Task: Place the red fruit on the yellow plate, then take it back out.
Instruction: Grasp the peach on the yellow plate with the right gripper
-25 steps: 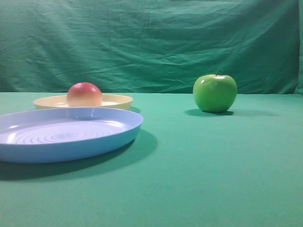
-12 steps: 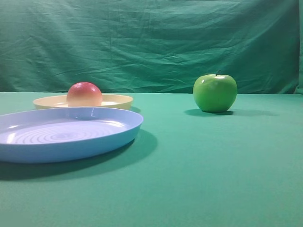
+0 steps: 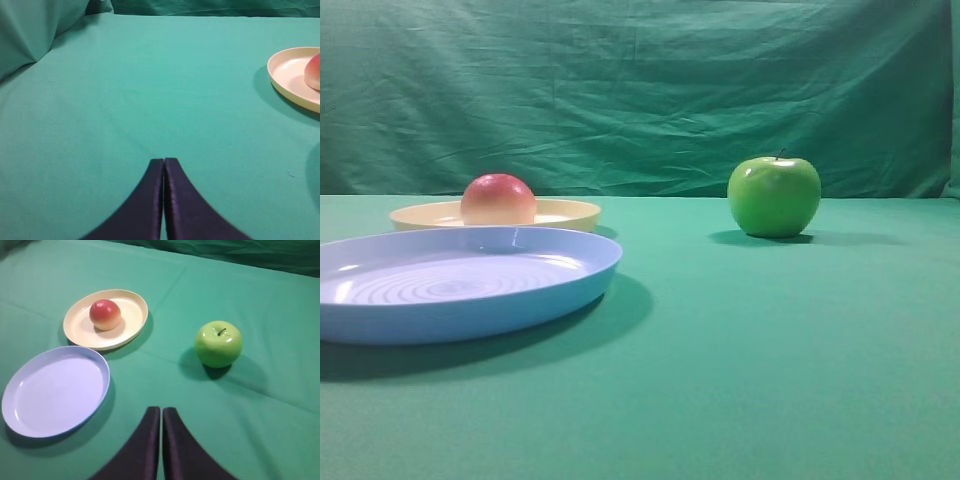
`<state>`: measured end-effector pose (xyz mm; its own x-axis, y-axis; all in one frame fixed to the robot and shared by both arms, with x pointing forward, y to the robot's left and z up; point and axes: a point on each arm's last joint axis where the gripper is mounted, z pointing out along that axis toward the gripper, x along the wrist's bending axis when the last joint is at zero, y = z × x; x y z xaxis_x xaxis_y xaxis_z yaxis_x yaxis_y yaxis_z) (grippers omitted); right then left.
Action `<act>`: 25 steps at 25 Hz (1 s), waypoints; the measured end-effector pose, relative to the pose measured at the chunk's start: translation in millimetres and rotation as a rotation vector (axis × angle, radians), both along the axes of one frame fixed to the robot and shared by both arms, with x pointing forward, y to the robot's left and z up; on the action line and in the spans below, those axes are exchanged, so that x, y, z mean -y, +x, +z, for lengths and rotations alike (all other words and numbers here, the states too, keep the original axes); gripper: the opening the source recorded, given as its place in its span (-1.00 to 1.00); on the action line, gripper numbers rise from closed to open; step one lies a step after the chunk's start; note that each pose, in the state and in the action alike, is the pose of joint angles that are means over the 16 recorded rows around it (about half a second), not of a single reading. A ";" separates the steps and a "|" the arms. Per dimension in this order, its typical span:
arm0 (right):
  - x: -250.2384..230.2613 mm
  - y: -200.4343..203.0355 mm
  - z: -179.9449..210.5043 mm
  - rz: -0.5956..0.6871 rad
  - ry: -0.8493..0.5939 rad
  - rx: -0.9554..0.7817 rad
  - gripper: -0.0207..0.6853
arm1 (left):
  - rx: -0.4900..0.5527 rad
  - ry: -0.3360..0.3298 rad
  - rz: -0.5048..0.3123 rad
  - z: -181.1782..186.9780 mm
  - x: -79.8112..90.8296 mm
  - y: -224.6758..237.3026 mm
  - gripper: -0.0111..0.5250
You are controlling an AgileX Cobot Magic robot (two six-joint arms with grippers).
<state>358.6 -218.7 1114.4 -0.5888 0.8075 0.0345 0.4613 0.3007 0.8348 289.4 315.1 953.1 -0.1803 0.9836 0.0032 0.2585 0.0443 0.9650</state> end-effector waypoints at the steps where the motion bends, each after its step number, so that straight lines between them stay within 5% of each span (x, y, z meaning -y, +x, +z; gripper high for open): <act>1: -1.9 3.6 1.2 0.004 -0.011 -0.002 -0.94 | 0.000 0.000 0.000 0.0 0.0 0.0 -0.96; 13: -59.4 85.6 7.7 0.126 -0.190 -0.103 -0.94 | 0.000 0.000 0.000 0.0 0.0 0.0 -0.96; 25: -168.6 186.3 -33.0 0.309 -0.273 -0.177 -0.91 | 0.000 0.001 0.000 0.0 0.0 0.0 -0.96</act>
<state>544.9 -50.2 1081.5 -0.8082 0.5880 -0.0336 0.4437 0.6453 0.6218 289.4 315.1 953.1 -0.1801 0.9836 0.0039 0.2587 0.0435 0.9650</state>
